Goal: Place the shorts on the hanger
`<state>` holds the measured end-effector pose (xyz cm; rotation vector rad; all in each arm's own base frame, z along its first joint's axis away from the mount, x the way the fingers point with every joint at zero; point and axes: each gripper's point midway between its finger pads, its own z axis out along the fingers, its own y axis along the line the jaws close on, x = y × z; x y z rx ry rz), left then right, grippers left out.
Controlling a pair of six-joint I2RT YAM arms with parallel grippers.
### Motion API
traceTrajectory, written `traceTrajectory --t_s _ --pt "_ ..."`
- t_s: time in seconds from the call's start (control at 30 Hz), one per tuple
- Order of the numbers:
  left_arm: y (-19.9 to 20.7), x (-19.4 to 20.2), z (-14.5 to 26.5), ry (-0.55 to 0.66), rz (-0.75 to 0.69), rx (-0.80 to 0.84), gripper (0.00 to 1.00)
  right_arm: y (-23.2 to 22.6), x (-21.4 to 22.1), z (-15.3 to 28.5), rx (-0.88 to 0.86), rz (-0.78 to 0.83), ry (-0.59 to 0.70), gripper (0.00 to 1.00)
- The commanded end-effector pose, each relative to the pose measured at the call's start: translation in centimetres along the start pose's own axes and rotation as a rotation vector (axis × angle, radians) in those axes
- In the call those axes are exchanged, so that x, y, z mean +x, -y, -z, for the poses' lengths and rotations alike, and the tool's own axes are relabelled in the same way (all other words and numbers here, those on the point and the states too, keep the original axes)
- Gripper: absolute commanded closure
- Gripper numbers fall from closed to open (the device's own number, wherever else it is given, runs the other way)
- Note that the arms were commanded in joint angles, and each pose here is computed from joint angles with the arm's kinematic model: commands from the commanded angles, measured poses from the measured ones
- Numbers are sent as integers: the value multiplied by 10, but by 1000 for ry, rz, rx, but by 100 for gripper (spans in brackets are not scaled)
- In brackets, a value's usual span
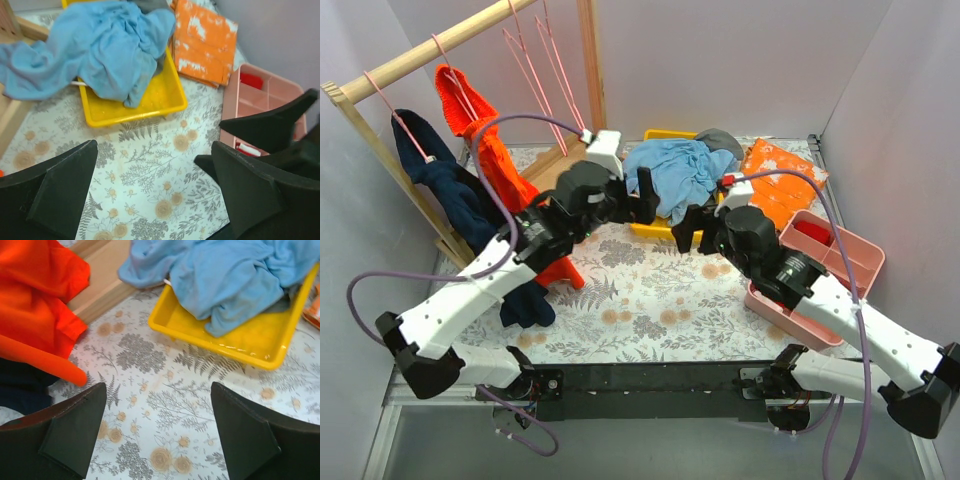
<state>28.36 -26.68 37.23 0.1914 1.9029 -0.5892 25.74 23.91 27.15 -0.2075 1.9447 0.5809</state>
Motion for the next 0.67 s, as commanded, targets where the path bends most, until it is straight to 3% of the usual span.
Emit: traceTrajectory --t_s 0.0,0.07,0.43,0.63 --pt "2 48 -19 -44 47 -21 2 36 12 16 129 -108 75 7" --pt "-5 91 -28 -120 49 -8 2 43 14 23 140 -139 100 6" --pt "-25 174 -25 -226 129 15 2 68 58 29 198 -178 54 6" --pt "-22 179 -16 -227 133 65 2 76 66 32 230 -201 54 6"
